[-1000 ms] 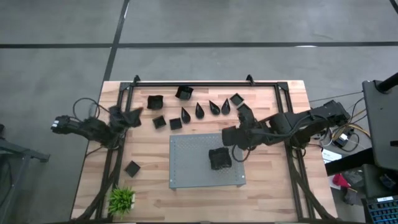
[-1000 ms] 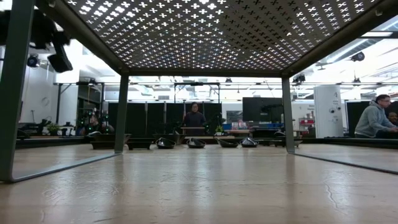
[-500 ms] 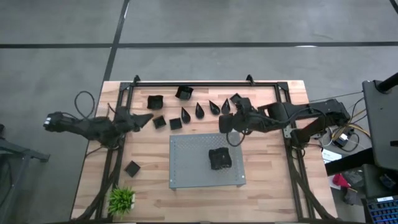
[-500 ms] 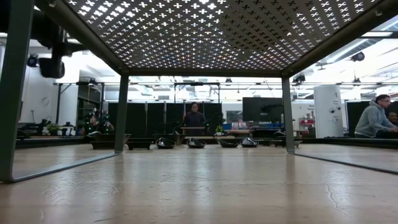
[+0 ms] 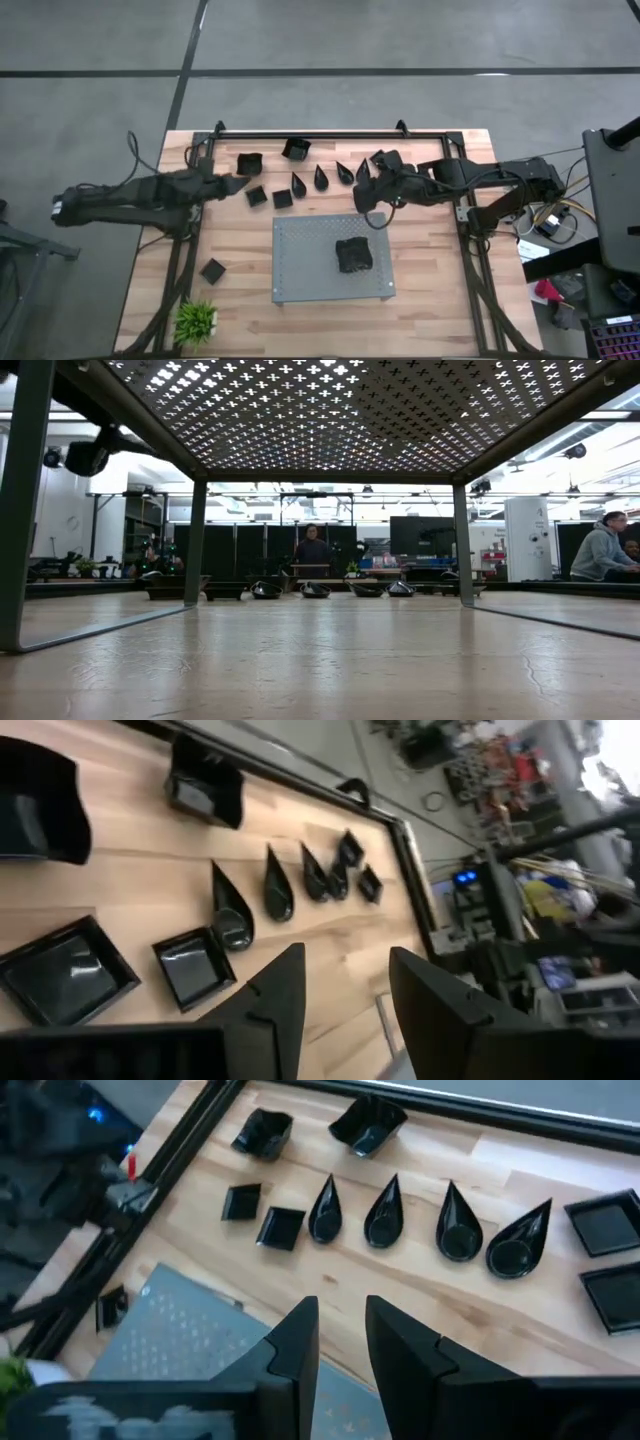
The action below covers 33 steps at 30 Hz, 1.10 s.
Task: Pick & Place Mini shaped plates
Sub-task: Stack the distorted square plate on top of the other distorted square plates on the shelf
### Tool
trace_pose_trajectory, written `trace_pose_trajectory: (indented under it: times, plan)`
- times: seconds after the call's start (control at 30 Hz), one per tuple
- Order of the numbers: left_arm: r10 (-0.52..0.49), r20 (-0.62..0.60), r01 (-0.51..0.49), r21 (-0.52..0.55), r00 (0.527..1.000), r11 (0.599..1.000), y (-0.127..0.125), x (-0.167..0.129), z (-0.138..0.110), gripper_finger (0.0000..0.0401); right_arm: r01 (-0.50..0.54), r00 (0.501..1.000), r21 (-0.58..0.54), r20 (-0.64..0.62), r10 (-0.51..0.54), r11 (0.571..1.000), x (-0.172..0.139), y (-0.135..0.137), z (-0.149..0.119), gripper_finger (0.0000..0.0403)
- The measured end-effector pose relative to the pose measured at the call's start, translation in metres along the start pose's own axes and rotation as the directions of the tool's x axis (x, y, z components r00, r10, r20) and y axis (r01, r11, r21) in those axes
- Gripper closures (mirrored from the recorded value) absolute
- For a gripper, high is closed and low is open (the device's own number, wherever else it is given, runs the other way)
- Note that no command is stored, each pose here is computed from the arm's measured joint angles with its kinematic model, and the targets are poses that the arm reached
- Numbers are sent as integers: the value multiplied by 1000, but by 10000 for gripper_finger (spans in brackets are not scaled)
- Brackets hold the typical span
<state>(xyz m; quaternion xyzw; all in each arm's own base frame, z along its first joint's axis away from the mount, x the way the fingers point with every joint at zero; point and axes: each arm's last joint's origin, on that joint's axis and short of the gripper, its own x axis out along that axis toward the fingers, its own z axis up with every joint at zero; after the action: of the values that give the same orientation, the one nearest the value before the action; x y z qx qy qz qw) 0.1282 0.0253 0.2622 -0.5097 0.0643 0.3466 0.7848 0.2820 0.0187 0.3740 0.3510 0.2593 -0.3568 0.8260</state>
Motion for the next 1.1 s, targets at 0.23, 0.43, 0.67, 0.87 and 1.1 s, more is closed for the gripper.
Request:
trace_pose_trajectory:
  times: [0.23,0.43,0.67,0.87,1.1]
  plan:
    - [115,-28,-115,-9,993,993,2,26,28,266,-43,998,-81,34,46,996,-19,-9,11,333]
    - [244,87,-246,17,966,969,9,42,58,280,-67,994,-123,81,77,990,-39,-21,23,333]
    - [381,106,-387,38,918,921,25,59,79,293,-56,985,-125,155,75,991,-53,-29,29,325]
    - [476,53,-478,31,878,878,42,77,84,298,-44,983,-136,170,67,990,-54,-30,29,334]
    - [579,23,-579,19,815,815,59,89,88,298,-38,984,-138,169,61,990,-52,-29,29,338]
